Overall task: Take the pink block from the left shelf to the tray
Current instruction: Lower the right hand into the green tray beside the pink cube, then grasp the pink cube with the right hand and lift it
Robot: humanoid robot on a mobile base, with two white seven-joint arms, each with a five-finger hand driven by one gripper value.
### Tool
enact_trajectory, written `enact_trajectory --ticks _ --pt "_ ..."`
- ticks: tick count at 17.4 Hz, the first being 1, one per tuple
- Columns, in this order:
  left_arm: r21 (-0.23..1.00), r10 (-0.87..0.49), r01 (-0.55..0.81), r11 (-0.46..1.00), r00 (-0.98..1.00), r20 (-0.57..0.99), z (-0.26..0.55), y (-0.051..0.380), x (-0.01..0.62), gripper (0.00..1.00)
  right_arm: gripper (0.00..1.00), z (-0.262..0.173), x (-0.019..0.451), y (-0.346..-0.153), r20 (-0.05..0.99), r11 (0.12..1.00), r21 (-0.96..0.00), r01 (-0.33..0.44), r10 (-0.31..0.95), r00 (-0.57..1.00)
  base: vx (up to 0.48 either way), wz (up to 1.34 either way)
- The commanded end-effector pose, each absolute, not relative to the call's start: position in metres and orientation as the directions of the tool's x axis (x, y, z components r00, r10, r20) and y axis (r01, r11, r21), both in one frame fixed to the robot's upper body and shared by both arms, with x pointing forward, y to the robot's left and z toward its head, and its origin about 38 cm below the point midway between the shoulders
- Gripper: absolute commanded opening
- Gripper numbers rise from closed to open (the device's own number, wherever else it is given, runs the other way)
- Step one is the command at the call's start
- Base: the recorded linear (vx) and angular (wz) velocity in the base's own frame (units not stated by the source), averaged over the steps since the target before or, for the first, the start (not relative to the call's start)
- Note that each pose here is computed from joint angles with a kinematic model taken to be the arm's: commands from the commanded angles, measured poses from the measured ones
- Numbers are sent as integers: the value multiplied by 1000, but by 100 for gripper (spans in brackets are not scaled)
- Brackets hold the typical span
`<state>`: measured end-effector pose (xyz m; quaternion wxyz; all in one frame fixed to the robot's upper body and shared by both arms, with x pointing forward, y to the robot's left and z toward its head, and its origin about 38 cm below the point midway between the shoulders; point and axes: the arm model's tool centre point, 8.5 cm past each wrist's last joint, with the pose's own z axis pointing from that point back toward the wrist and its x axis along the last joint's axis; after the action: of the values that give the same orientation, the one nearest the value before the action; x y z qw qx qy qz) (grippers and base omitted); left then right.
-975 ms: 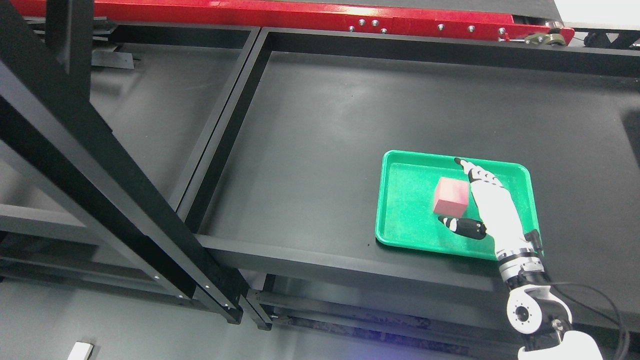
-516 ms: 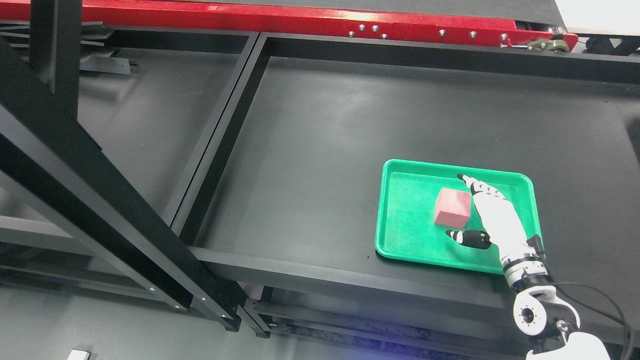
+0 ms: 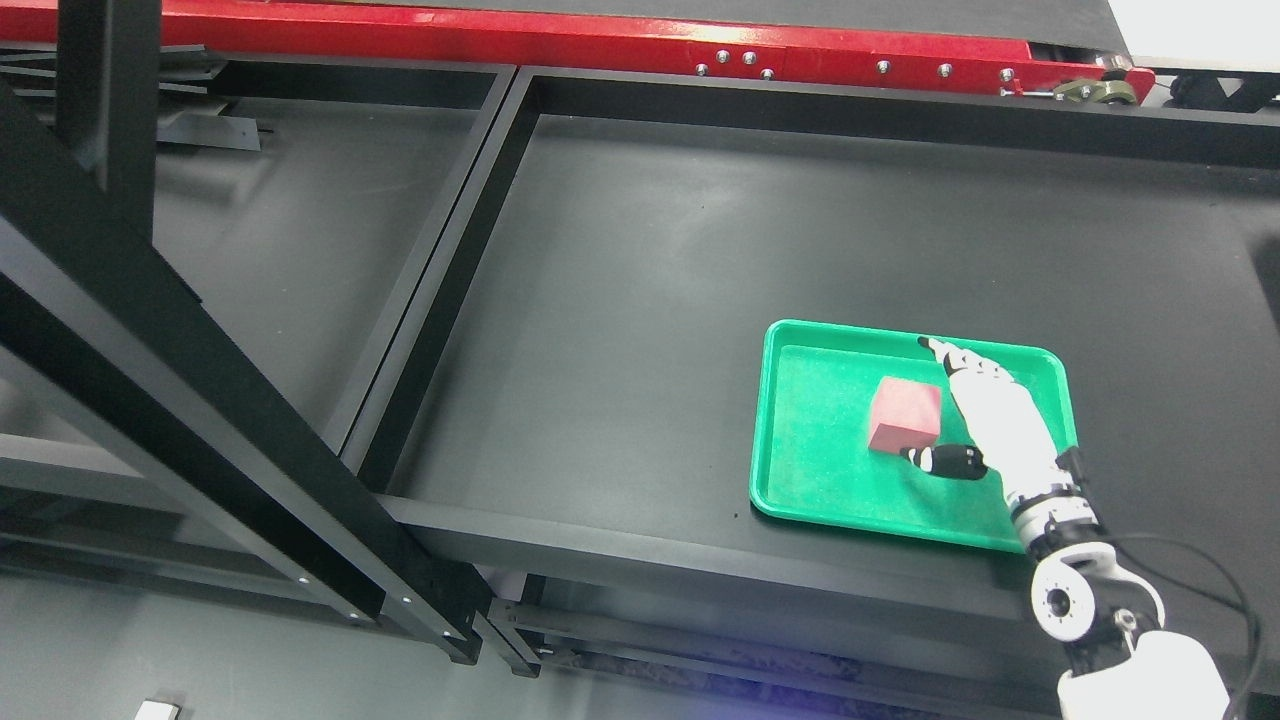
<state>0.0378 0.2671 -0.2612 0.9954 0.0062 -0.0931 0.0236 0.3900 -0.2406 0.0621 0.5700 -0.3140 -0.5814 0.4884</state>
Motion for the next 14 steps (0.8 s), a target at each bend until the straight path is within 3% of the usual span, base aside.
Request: enact_trajectory --ticks 1,5,14 --pt "27 42 -48 999 984 173 -261 278 31 100 97 44 409 -233 307 255 -927 -274 937 -166 0 0" --pt "27 42 -48 999 984 173 -261 278 31 100 97 34 409 -224 326 266 -912 -312 932 -159 0 0" --pt "27 42 -48 999 984 173 -261 278 31 100 96 18 414 -230 323 257 -891 -373 938 -126 0 0"
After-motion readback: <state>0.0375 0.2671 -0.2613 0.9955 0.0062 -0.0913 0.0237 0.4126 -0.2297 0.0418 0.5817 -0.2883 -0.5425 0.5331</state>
